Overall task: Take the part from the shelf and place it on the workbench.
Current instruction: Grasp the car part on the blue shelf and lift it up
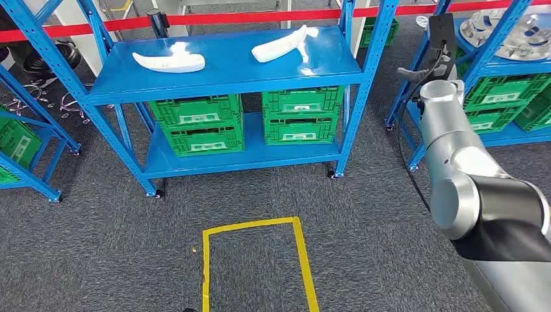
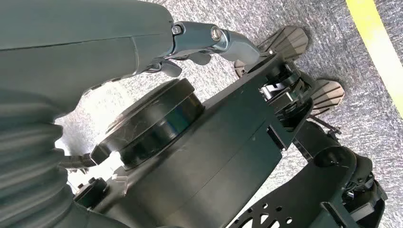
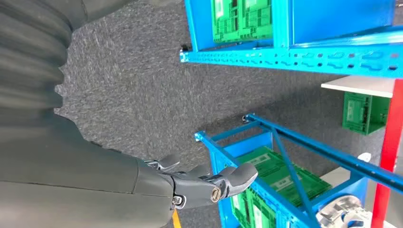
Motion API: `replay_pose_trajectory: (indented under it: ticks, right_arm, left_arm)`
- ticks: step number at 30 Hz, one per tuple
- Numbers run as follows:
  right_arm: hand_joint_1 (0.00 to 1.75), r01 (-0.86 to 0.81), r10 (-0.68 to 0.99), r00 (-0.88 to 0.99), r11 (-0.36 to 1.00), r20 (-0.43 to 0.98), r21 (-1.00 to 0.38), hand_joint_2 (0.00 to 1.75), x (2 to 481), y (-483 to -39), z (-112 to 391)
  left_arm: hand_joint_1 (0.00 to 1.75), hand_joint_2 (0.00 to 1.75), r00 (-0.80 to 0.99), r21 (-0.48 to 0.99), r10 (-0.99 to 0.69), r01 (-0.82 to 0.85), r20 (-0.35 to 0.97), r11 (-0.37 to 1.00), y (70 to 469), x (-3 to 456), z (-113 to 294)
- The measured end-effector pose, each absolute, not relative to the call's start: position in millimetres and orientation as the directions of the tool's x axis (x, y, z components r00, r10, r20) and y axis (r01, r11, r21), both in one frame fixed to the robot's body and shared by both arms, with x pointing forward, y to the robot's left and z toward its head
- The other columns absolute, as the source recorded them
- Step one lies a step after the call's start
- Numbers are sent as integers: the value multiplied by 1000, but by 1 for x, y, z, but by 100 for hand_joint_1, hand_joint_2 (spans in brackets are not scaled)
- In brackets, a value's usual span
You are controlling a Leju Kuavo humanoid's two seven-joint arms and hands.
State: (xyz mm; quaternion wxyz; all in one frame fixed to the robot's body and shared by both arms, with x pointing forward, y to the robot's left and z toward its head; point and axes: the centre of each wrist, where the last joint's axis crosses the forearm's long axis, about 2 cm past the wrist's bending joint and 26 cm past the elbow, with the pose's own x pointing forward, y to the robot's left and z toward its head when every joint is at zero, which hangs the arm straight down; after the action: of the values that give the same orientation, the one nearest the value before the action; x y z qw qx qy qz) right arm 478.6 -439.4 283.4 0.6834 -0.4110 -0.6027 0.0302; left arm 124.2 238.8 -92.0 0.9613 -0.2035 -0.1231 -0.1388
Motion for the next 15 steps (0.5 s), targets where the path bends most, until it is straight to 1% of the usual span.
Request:
replay_pose_trajectory:
  ticks: [2,9,15]
  right_arm:
    - [0,448,538,273,662,798,-600,175,480,-436,285]
    - [0,405,532,249,702,810,-585,175,491,-401,292]
    - [0,393,529,235,715,815,-578,175,494,-388,293]
  left_arm:
    - [0,175,930,-356,-220,321,295,878,238,125,-92]
    - [0,175,922,-351,-230,337,313,874,236,132,-90]
    - [0,175,921,-351,-229,338,315,874,236,132,-90]
